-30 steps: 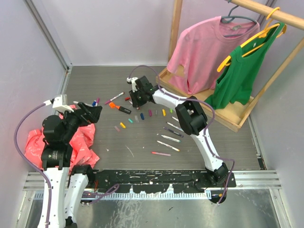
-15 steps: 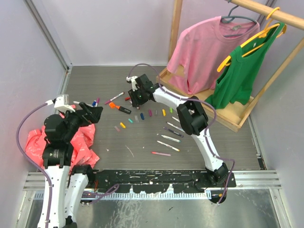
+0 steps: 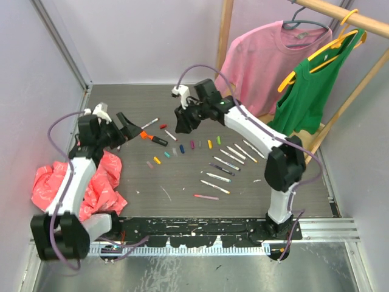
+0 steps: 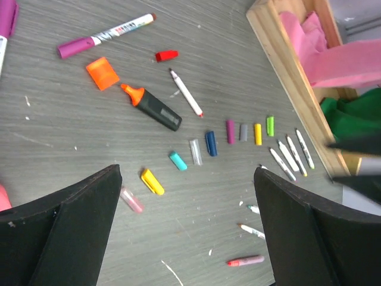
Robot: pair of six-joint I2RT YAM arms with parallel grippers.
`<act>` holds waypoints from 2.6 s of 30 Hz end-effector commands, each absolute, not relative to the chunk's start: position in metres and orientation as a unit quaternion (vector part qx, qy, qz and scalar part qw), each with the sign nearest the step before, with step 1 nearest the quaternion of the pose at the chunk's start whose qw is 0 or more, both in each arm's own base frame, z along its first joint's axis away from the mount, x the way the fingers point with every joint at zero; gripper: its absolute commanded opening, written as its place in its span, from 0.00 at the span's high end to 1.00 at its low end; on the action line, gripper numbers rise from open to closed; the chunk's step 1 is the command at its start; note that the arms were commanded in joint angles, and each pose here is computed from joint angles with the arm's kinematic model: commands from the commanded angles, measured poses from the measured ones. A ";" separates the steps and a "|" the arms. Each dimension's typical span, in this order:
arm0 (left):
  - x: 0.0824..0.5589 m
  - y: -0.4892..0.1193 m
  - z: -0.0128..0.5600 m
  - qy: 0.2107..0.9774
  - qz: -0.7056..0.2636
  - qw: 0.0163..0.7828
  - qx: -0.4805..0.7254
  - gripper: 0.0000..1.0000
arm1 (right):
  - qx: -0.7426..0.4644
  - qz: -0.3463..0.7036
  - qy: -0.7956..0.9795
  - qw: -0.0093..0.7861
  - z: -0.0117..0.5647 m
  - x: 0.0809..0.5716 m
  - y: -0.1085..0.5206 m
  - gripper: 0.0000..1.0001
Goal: Open the pen caps
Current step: Pick up the pen from the center of the board.
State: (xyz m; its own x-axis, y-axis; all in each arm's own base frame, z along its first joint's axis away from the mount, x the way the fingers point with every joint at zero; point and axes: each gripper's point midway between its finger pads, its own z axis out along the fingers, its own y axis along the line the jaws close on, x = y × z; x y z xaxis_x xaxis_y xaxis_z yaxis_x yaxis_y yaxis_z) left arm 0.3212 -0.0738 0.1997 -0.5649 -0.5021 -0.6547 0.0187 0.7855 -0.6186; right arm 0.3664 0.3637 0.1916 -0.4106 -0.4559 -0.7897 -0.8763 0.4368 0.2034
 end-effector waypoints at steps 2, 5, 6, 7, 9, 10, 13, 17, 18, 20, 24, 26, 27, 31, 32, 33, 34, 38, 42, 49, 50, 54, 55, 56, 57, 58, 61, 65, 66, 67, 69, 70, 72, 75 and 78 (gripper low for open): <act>0.373 -0.069 0.219 0.839 -0.284 0.439 -0.150 0.07 | -0.511 0.433 0.684 0.288 0.236 0.284 0.330 0.55; 0.403 -0.070 0.195 0.874 -0.234 0.407 -0.123 0.08 | -0.515 0.464 0.653 0.305 0.250 0.265 0.312 0.55; 0.408 -0.072 0.183 0.891 -0.211 0.386 -0.109 0.08 | -0.512 0.472 0.649 0.308 0.249 0.262 0.307 0.53; 0.418 -0.076 0.181 0.900 -0.192 0.381 -0.085 0.10 | -0.509 0.476 0.644 0.316 0.250 0.261 0.304 0.53; 0.435 -0.086 0.167 0.918 -0.155 0.364 -0.031 0.16 | -0.505 0.485 0.637 0.323 0.249 0.256 0.298 0.52; 0.444 -0.087 0.165 0.924 -0.138 0.356 -0.011 0.17 | -0.502 0.489 0.634 0.328 0.250 0.255 0.296 0.52; 0.466 -0.089 0.153 0.939 -0.101 0.326 0.043 0.21 | -0.494 0.492 0.634 0.334 0.249 0.257 0.290 0.52; 0.482 -0.093 0.128 0.953 -0.095 0.269 0.107 0.33 | -0.488 0.488 0.640 0.338 0.249 0.260 0.286 0.52; 0.486 -0.095 0.131 0.952 -0.098 0.263 0.125 0.35 | -0.487 0.487 0.641 0.338 0.248 0.261 0.285 0.52; 0.488 -0.095 0.123 0.953 -0.098 0.240 0.155 0.36 | -0.486 0.488 0.643 0.334 0.247 0.262 0.286 0.52; 0.486 -0.093 0.108 0.948 -0.086 0.211 0.221 0.36 | -0.481 0.488 0.650 0.328 0.240 0.264 0.286 0.52; 0.485 -0.094 0.103 0.944 -0.083 0.205 0.244 0.35 | -0.481 0.487 0.652 0.325 0.238 0.264 0.287 0.52; 0.484 -0.094 0.101 0.942 -0.085 0.206 0.250 0.35 | -0.480 0.487 0.654 0.325 0.237 0.265 0.286 0.52; 0.485 -0.097 0.092 0.932 -0.094 0.205 0.284 0.34 | -0.478 0.485 0.657 0.322 0.234 0.266 0.286 0.52; 0.487 -0.097 0.090 0.931 -0.091 0.205 0.288 0.34 | -0.479 0.484 0.657 0.324 0.234 0.266 0.286 0.52; 0.489 -0.096 0.088 0.930 -0.089 0.204 0.292 0.35 | -0.478 0.484 0.657 0.324 0.234 0.267 0.286 0.52; 0.490 -0.096 0.087 0.929 -0.089 0.204 0.296 0.35 | -0.479 0.483 0.658 0.324 0.234 0.267 0.286 0.52; 0.494 -0.099 0.079 0.926 -0.098 0.200 0.305 0.36 | -0.479 0.477 0.660 0.328 0.233 0.270 0.284 0.52; 0.497 -0.097 0.068 0.930 -0.091 0.190 0.302 0.40 | -0.480 0.478 0.659 0.327 0.234 0.269 0.284 0.52; 0.503 -0.093 0.053 0.933 -0.078 0.182 0.300 0.47 | -0.480 0.476 0.659 0.329 0.236 0.270 0.283 0.52; 0.502 -0.093 0.051 0.934 -0.079 0.179 0.299 0.48 | -0.480 0.476 0.659 0.329 0.235 0.270 0.283 0.52; 0.503 -0.091 0.044 0.936 -0.074 0.173 0.298 0.51 | -0.480 0.477 0.660 0.327 0.235 0.270 0.283 0.52; 0.503 -0.090 0.043 0.936 -0.072 0.173 0.298 0.52 | -0.480 0.477 0.660 0.327 0.234 0.270 0.283 0.52; 0.503 -0.089 0.041 0.937 -0.070 0.171 0.298 0.53 | -0.480 0.476 0.660 0.327 0.234 0.270 0.283 0.52; 0.503 -0.088 0.039 0.938 -0.068 0.169 0.296 0.54 | -0.480 0.477 0.660 0.326 0.234 0.270 0.283 0.52; 0.503 -0.088 0.037 0.938 -0.066 0.168 0.296 0.56 | -0.481 0.477 0.660 0.326 0.234 0.270 0.283 0.52; 0.504 -0.086 0.034 0.940 -0.060 0.165 0.291 0.63 | -0.481 0.477 0.660 0.325 0.233 0.270 0.283 0.52; 0.505 -0.079 0.027 0.944 -0.042 0.161 0.286 0.72 | -0.480 0.476 0.662 0.324 0.231 0.271 0.283 0.52; 0.505 -0.077 0.025 0.944 -0.037 0.160 0.286 0.74 | -0.480 0.476 0.663 0.322 0.231 0.271 0.283 0.52; 0.506 -0.076 0.023 0.944 -0.033 0.161 0.285 0.75 | -0.480 0.476 0.662 0.323 0.231 0.271 0.283 0.52; 0.509 -0.071 0.021 0.945 -0.019 0.166 0.281 0.78 | -0.480 0.475 0.663 0.323 0.231 0.272 0.283 0.52; 0.511 -0.068 0.022 0.945 -0.007 0.169 0.280 0.80 | -0.480 0.475 0.664 0.322 0.231 0.272 0.282 0.52; 0.514 -0.061 0.022 0.943 0.013 0.173 0.283 0.83 | -0.480 0.475 0.663 0.323 0.231 0.272 0.282 0.52; 0.519 -0.054 0.025 0.942 0.035 0.186 0.279 0.85 | -0.480 0.475 0.663 0.322 0.231 0.271 0.282 0.52; 0.524 -0.049 0.030 0.940 0.056 0.201 0.270 0.95 | -0.480 0.475 0.663 0.322 0.230 0.272 0.282 0.52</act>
State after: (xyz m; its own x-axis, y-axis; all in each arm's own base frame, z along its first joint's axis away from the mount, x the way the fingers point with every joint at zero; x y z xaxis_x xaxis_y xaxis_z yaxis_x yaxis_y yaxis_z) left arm 0.5086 -0.0683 0.0262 -0.7793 0.5363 -0.3243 0.5363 0.8384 0.0975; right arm 0.2662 0.2808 0.2190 -0.3715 -0.3474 -0.8610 -0.9276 0.0995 0.3602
